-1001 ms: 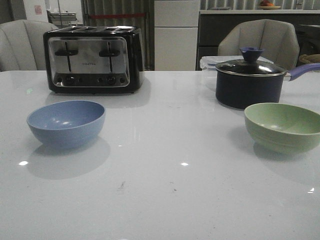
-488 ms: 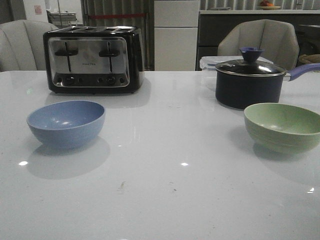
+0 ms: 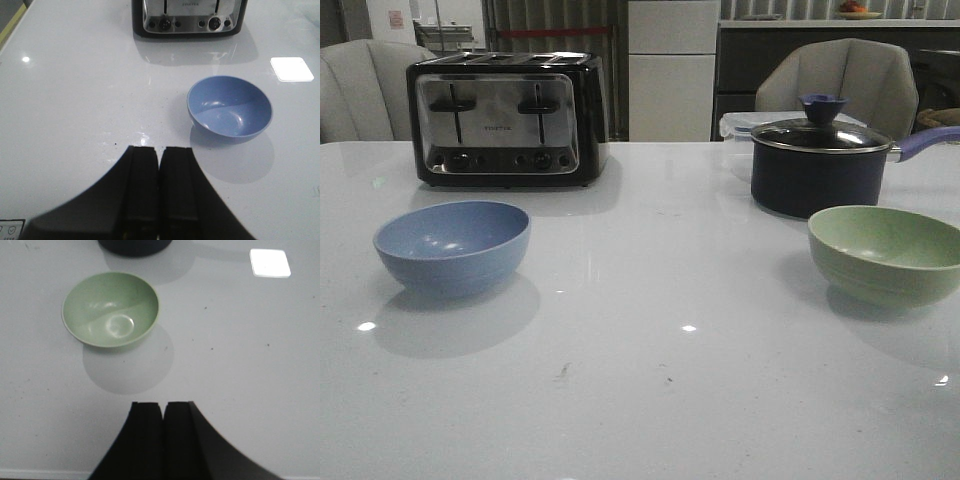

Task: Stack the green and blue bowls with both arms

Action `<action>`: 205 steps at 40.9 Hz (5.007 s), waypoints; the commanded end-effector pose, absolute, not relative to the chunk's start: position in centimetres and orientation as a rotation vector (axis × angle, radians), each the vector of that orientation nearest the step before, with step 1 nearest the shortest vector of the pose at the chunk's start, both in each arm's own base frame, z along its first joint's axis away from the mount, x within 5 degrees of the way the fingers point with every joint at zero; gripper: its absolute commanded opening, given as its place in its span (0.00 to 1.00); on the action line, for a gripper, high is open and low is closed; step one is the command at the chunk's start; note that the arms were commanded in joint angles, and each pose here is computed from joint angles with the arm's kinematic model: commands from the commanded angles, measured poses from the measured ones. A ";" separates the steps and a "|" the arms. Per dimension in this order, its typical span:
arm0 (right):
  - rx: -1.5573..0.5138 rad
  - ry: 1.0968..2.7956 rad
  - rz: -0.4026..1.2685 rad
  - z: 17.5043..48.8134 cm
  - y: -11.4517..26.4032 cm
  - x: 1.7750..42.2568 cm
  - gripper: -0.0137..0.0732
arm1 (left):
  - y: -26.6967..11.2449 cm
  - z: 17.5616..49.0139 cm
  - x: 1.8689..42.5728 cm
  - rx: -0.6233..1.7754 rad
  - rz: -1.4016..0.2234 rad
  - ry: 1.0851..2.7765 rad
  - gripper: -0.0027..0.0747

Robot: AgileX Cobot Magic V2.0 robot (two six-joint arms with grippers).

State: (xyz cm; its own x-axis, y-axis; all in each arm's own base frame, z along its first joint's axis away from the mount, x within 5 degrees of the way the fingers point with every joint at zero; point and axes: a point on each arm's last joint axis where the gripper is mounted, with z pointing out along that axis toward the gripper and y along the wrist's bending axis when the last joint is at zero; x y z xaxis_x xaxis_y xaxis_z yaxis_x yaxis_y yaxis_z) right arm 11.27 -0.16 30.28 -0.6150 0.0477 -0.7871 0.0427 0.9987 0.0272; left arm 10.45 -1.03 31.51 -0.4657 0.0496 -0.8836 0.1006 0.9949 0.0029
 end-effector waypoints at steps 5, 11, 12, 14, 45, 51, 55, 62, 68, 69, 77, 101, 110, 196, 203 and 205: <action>0.061 2.282 -0.008 30.3 -0.3 13.3 0.38 | -1.1 32.5 11.3 0.087 -0.074 1.990 0.21; 0.061 2.330 -0.009 29.5 -0.3 14.6 0.66 | -1.1 32.5 11.5 0.087 -0.074 1.995 0.53; 0.061 2.337 -0.009 29.3 -0.3 14.9 0.69 | -1.1 32.5 11.5 0.087 -0.074 1.991 0.57; 0.060 2.352 -0.009 29.0 -0.3 15.6 0.73 | -1.1 32.5 11.6 0.087 -0.074 1.987 0.65; 0.173 2.605 0.191 27.0 -2.5 31.8 0.73 | -1.2 32.5 11.7 0.086 -0.074 1.981 0.68; 0.163 2.667 0.234 25.2 -2.6 34.6 0.78 | -1.2 32.5 11.7 0.086 -0.074 1.981 0.68; 0.153 2.688 0.235 24.1 -2.7 36.0 0.79 | -1.2 32.5 11.7 0.086 -0.074 1.981 0.68; 0.150 2.690 0.226 22.8 -3.0 37.7 0.79 | -1.2 32.5 11.7 0.086 -0.074 1.981 0.68; 0.153 2.688 0.223 22.3 -3.1 38.6 0.77 | -1.2 32.5 11.7 0.086 -0.074 1.981 0.68; 0.152 2.690 0.223 22.2 -3.1 38.6 0.74 | -1.2 32.5 11.7 0.086 -0.074 1.981 0.68; 0.143 2.693 0.221 22.1 -3.1 38.6 0.48 | -1.2 32.5 11.7 0.086 -0.074 1.981 0.68; -0.229 2.626 0.239 25.9 3.2 37.1 0.28 | -1.2 32.5 11.7 0.086 -0.074 1.981 0.68; -0.556 2.548 0.299 27.1 12.0 35.8 0.28 | -1.2 32.5 11.7 0.086 -0.074 1.981 0.68; -0.726 2.124 0.328 32.0 6.9 11.0 0.68 | -1.8 32.1 12.2 0.148 -0.099 2.008 0.68; -0.719 2.117 0.345 32.2 6.8 10.6 0.68 | -3.4 31.2 14.1 0.267 -0.140 2.101 0.68; -0.719 2.116 0.345 32.2 6.8 10.6 0.68 | -3.7 31.1 14.8 0.286 -0.145 2.136 0.68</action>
State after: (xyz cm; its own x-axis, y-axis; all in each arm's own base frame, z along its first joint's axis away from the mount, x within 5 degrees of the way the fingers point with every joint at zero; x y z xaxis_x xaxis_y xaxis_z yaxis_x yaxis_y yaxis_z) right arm 10.37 6.65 30.94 -0.5169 -0.4135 -0.7496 -0.6132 0.7898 -0.0128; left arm 13.45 -2.96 29.65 -0.5752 0.1507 -0.8040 0.2330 0.9724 0.0156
